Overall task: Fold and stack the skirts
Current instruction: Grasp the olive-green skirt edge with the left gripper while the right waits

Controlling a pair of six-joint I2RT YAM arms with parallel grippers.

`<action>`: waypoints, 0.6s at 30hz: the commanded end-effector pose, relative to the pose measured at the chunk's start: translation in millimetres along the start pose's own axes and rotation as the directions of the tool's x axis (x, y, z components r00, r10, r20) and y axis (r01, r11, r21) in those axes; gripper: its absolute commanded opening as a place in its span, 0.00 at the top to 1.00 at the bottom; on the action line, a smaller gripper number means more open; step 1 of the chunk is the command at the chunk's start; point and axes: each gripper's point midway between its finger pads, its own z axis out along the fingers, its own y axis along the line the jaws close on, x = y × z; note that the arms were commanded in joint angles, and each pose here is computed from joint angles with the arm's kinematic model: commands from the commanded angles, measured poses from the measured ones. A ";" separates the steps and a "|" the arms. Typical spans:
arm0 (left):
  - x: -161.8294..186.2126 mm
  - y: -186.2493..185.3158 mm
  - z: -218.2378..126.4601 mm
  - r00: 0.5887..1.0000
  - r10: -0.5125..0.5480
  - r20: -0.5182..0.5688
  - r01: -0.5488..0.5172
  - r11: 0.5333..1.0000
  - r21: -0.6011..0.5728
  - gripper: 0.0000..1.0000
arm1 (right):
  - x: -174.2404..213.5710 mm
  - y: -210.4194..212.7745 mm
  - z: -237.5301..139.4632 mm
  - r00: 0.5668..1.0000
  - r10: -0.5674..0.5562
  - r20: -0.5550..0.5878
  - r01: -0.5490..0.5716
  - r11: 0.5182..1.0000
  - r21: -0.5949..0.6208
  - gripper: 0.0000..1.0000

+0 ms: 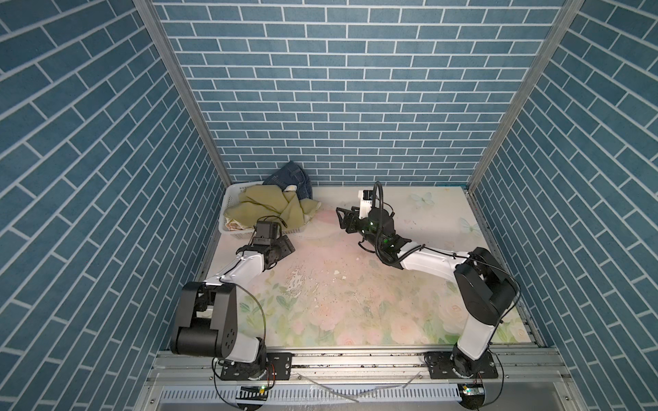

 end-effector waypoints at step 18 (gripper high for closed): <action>-131.2 85.5 12.1 0.941 -0.242 0.237 0.282 0.947 -0.151 0.19 | 12.5 -7.5 -38.7 0.988 -0.149 -0.048 0.149 0.989 0.006 0.31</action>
